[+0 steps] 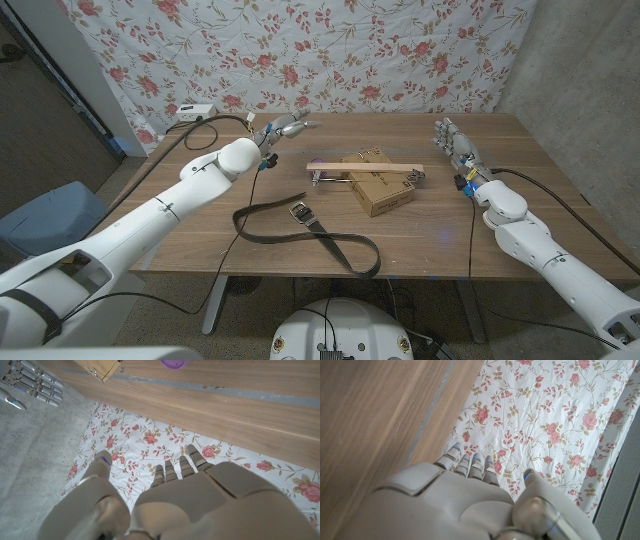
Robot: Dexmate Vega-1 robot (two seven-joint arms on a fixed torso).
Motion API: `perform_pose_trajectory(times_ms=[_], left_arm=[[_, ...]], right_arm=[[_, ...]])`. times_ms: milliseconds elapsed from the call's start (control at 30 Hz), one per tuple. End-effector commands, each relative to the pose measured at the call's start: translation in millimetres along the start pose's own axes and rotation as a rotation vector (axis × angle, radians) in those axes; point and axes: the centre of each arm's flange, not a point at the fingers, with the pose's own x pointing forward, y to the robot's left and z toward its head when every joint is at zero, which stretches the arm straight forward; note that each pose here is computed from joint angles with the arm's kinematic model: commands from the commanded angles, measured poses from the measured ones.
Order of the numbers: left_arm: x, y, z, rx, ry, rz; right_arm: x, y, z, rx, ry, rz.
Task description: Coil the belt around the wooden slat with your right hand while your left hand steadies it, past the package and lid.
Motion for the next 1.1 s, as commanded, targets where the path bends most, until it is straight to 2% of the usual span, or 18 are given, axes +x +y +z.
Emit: perform_pose_trajectory(times_ms=[33, 467, 833, 1100], left_arm=[[13.0, 0.8, 12.5, 0.172, 0.029, -0.06], [25.8, -4.4, 38.8, 0.377, 0.04, -0.118], [30.4, -12.2, 67.4, 0.537, 0.049, -0.207], [28.9, -18.8, 86.5, 0.65, 0.071, -0.248]], right_arm=[[-37.3, -23.4, 9.9, -0.009, -0.036, -0.089], [-55.1, -33.1, 10.1, -0.004, -0.057, -0.142], [-66.7, -38.7, 8.8, 0.003, -0.071, -0.164], [-73.1, -41.3, 6.2, 0.014, -0.079, -0.173]])
